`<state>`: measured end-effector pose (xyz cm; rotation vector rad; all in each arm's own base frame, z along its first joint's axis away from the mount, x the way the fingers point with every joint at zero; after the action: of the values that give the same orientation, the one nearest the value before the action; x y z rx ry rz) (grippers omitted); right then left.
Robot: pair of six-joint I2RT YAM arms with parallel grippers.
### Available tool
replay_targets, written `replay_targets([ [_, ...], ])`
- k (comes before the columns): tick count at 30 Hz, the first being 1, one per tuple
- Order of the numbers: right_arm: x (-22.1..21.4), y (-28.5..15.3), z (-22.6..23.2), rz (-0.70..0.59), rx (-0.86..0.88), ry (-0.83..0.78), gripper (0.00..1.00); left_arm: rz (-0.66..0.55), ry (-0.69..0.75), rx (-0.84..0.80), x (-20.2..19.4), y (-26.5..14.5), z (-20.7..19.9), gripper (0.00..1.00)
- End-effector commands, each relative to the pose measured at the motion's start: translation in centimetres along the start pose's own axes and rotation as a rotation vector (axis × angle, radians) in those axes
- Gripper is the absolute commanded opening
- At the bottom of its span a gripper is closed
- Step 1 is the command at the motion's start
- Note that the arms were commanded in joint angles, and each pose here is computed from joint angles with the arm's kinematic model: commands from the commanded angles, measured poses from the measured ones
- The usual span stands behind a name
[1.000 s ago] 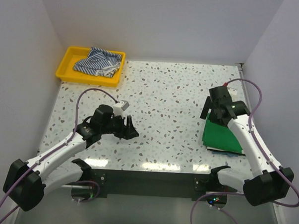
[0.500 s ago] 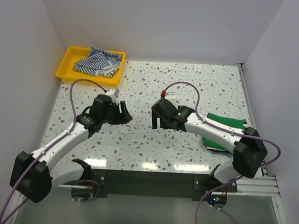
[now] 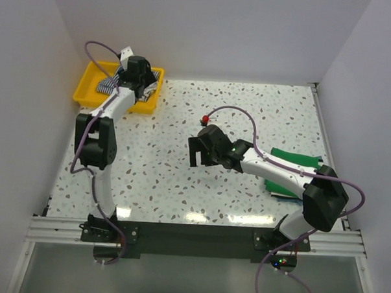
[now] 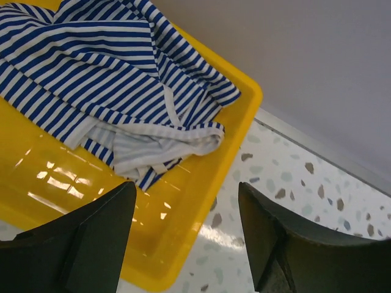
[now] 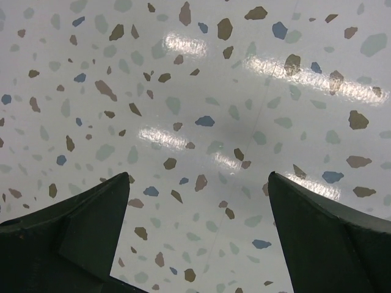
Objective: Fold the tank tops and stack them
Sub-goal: Grab the tank top from the pile
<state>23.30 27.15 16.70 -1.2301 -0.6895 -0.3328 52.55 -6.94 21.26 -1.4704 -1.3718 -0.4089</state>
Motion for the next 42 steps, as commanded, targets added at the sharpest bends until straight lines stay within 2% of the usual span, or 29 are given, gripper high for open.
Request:
replay_targets([
  [1,0.8,-0.9,0.8,-0.047,0.089,-0.016,0.99,-0.090,0.038,0.065,1.6,4.7,0.8,0.73],
  [2,0.7,-0.7,0.7,-0.041,0.084,-0.022,0.99,-0.063,0.056,0.105,-0.2,6.9,1.7,0.73],
  [3,0.7,-0.7,0.7,-0.042,0.082,-0.033,0.99,-0.079,0.050,0.107,0.7,7.5,1.2,0.74],
  [5,0.7,-0.3,0.6,-0.038,0.073,-0.042,0.99,-0.045,0.065,0.125,-1.2,9.8,2.2,0.75],
  [17,0.3,0.4,0.7,-0.025,0.075,-0.042,0.99,0.041,0.060,0.153,-6.0,13.2,3.9,0.72],
  [20,0.0,0.6,0.7,-0.014,0.074,-0.041,0.99,0.057,0.061,0.160,-6.9,13.5,4.4,0.65],
  [23,-0.2,0.8,0.8,-0.008,0.076,-0.043,0.99,0.068,0.062,0.161,-7.6,13.7,4.8,0.50],
  [26,-0.4,1.0,0.8,0.001,0.080,-0.043,0.99,0.063,0.060,0.146,-7.2,13.6,4.6,0.29],
  [27,-0.3,1.0,0.9,-0.002,0.082,-0.044,0.99,0.048,0.054,0.131,-6.6,13.5,4.2,0.19],
  [29,-0.1,1.0,0.9,-0.003,0.084,-0.046,0.99,0.006,0.035,0.099,-4.2,12.7,3.2,0.10],
  [30,0.0,1.0,1.1,-0.006,0.088,-0.049,0.99,-0.024,0.029,0.082,-2.7,12.4,2.6,0.01],
  [36,1.5,0.7,1.3,-0.044,0.077,-0.067,0.99,-0.249,0.001,-0.072,8.1,7.1,-2.7,0.00],
  [40,3.1,0.1,1.4,-0.092,0.061,-0.070,0.99,-0.404,-0.038,-0.224,15.6,0.3,-6.5,0.00],
  [42,4.2,-0.3,1.2,-0.118,0.043,-0.062,0.99,-0.437,-0.038,-0.302,17.7,-2.9,-8.3,0.00],
])
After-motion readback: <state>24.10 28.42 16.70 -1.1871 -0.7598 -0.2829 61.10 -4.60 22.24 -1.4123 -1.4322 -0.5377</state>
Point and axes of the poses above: each gripper's point midway between its finger pads, its own y axis out along the fingers, its own z axis along the line the jaws close on, x = y × z, the point moved 6 cm from there along -y, back along the fingers, and after that the axes turned 4 degrees about -y, right-handed, at the moved point
